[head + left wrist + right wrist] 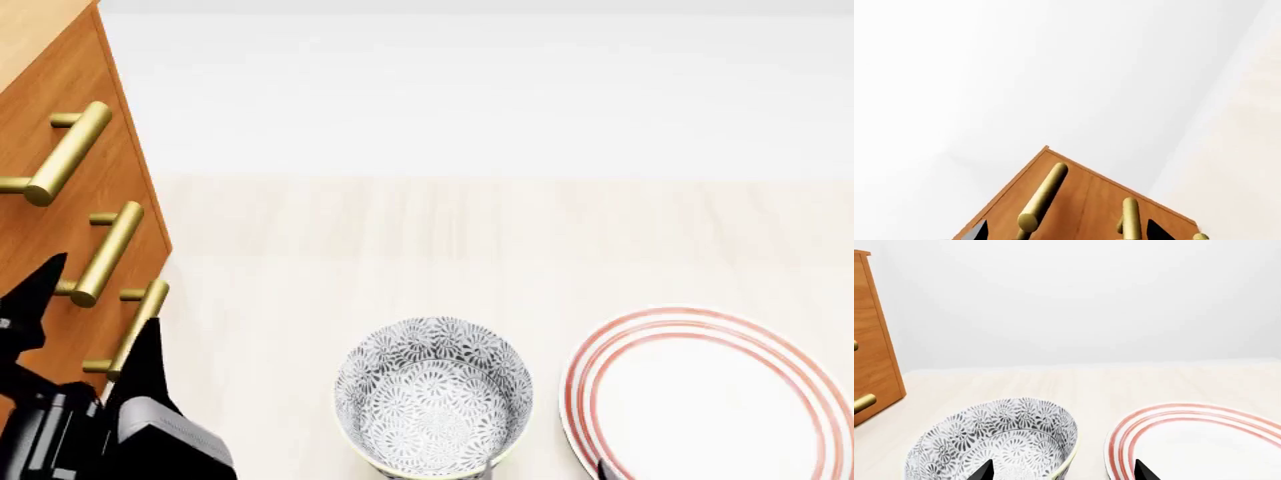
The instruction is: Open the top drawer of the cabinet.
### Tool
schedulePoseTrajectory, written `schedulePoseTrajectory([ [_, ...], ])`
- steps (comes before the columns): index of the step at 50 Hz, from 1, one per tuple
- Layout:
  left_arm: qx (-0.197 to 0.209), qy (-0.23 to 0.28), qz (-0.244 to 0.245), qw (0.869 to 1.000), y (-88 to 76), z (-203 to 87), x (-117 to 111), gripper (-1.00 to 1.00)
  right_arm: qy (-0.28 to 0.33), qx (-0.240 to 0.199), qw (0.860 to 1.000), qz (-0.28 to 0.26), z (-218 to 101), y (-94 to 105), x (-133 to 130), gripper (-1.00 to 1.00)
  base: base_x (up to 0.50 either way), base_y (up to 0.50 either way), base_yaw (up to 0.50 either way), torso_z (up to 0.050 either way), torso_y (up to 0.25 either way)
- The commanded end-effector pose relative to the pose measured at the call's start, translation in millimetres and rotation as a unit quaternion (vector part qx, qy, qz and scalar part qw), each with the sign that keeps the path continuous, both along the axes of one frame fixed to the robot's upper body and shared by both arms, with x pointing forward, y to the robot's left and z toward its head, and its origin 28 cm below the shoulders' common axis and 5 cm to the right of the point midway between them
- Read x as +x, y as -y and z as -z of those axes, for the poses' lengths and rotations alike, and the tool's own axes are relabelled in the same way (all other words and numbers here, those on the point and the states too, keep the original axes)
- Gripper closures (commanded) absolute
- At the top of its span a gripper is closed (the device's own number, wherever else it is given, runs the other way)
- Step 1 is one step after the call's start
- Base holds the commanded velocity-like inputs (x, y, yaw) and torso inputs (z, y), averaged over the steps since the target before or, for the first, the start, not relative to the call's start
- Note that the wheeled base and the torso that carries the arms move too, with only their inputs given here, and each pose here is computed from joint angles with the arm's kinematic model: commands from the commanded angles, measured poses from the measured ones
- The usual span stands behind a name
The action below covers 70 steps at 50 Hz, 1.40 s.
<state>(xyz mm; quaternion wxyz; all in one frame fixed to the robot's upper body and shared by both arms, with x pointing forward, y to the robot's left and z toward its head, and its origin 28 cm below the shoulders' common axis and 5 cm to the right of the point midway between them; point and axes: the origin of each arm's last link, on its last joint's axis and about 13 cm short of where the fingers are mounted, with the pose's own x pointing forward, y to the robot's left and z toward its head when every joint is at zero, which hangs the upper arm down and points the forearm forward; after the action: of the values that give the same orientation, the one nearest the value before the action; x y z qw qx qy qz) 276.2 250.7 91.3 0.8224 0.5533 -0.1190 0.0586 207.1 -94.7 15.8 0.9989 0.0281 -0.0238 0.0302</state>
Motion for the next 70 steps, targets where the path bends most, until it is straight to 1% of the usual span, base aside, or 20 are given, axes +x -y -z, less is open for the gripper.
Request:
schedulePoseTrajectory([
  [1,0.039,0.013,0.001,0.999,-4.6,-21.4,6.8,-1.0,0.0,0.002,1.0,-0.007,0.4,-1.3,-0.5,-1.0,0.0,0.0,0.0,0.0,0.0],
  [5,0.044,0.017,0.003,0.999,-5.8,-30.9,8.7,-1.0,-0.001,0.002,1.0,-0.008,0.9,-1.5,-0.4,-1.0,0.0,0.0,0.0,0.0,0.0],
  [12,0.036,0.016,-0.001,0.999,-8.4,-47.0,14.1,-1.0,-0.001,0.002,1.0,-0.009,0.6,-1.9,-0.7,-1.0,0.0,0.0,0.0,0.0,0.0],
  [14,0.03,0.016,-0.005,0.999,-9.2,-54.5,17.8,-1.0,-0.001,0.002,1.0,-0.01,0.0,-2.2,-1.2,-1.0,0.0,0.0,0.0,0.0,0.0],
  [16,0.036,0.024,-0.016,0.999,-9.5,-60.3,19.4,-1.0,0.0,0.001,1.0,-0.01,1.1,-2.4,-0.9,-1.0,0.0,0.0,0.0,0.0,0.0],
  [18,0.027,0.028,-0.021,0.999,-8.1,-69.5,19.8,-1.0,0.001,0.0,1.0,-0.011,0.9,-2.7,-1.2,-1.0,0.0,0.0,0.0,0.0,0.0],
  [21,0.028,0.03,-0.023,0.999,-6.8,-72.7,20.9,-1.0,0.002,0.0,1.0,-0.011,0.0,-2.6,-1.9,-1.0,0.0,0.0,0.0,0.0,0.0],
  [24,0.004,0.017,-0.028,0.999,-3.5,-76.6,22.7,-1.0,0.004,-0.001,1.0,-0.012,-0.3,-2.7,-2.0,-1.0,0.0,0.0,0.0,0.0,0.0],
  [33,-0.006,0.005,-0.027,1.0,3.7,-89.9,32.9,-1.0,0.005,-0.002,1.0,-0.014,-0.4,-2.9,-2.6,-1.0,0.0,0.0,0.0,0.0,0.0],
  [37,-0.011,-0.001,-0.02,1.0,5.5,-90.4,32.7,-1.0,0.005,-0.002,1.0,-0.014,-0.3,-3.0,-2.6,-1.0,0.0,0.0,0.0,0.0,0.0],
  [41,0.015,-0.011,-0.018,1.0,6.7,-89.9,35.8,-1.0,0.005,-0.002,1.0,-0.015,-0.7,-3.1,-3.2,-1.0,0.0,0.0,0.0,0.0,0.0],
  [45,0.023,-0.018,-0.023,0.999,5.4,-91.2,38.9,-1.0,0.005,-0.002,1.0,-0.015,-0.6,-3.0,-2.9,-1.0,0.0,0.0,0.0,0.0,0.0],
  [47,0.04,-0.029,-0.018,0.999,4.7,-92.3,41.4,-1.0,0.005,-0.002,1.0,-0.015,-0.1,-3.0,-2.8,-1.0,0.0,0.0,0.0,0.0,0.0],
  [50,0.041,-0.03,-0.022,0.998,3.4,-94.8,43.3,-1.0,0.004,-0.002,1.0,-0.015,0.2,-2.9,-2.4,-1.0,0.0,0.0,0.0,0.0,0.0],
  [61,0.067,-0.04,-0.037,0.996,-3.6,-99.9,51.0,-1.0,0.002,0.0,1.0,-0.011,-0.3,-2.3,-1.7,-1.0,0.0,0.0,0.0,0.0,0.0],
  [64,0.067,-0.042,-0.043,0.996,-5.4,-101.7,52.0,-1.0,0.001,0.001,1.0,-0.009,-0.3,-1.9,-1.3,-1.0,0.0,0.0,0.0,0.0,0.0],
  [66,0.07,-0.049,-0.05,0.995,-6.2,-102.9,52.0,-1.0,0.0,0.001,1.0,-0.008,0.2,-1.8,-0.7,-1.0,0.0,0.0,0.0,0.0,0.0],
  [67,0.076,-0.055,-0.046,0.995,-7.1,-102.6,52.9,-1.0,0.0,0.001,1.0,-0.008,0.5,-1.8,-0.5,-1.0,0.0,0.0,0.0,0.0,0.0],
  [70,0.077,-0.057,-0.052,0.994,-8.4,-104.5,55.2,-1.0,-0.001,0.002,1.0,-0.007,-0.4,-1.6,-0.5,-1.0,0.0,0.0,0.0,0.0,0.0],
])
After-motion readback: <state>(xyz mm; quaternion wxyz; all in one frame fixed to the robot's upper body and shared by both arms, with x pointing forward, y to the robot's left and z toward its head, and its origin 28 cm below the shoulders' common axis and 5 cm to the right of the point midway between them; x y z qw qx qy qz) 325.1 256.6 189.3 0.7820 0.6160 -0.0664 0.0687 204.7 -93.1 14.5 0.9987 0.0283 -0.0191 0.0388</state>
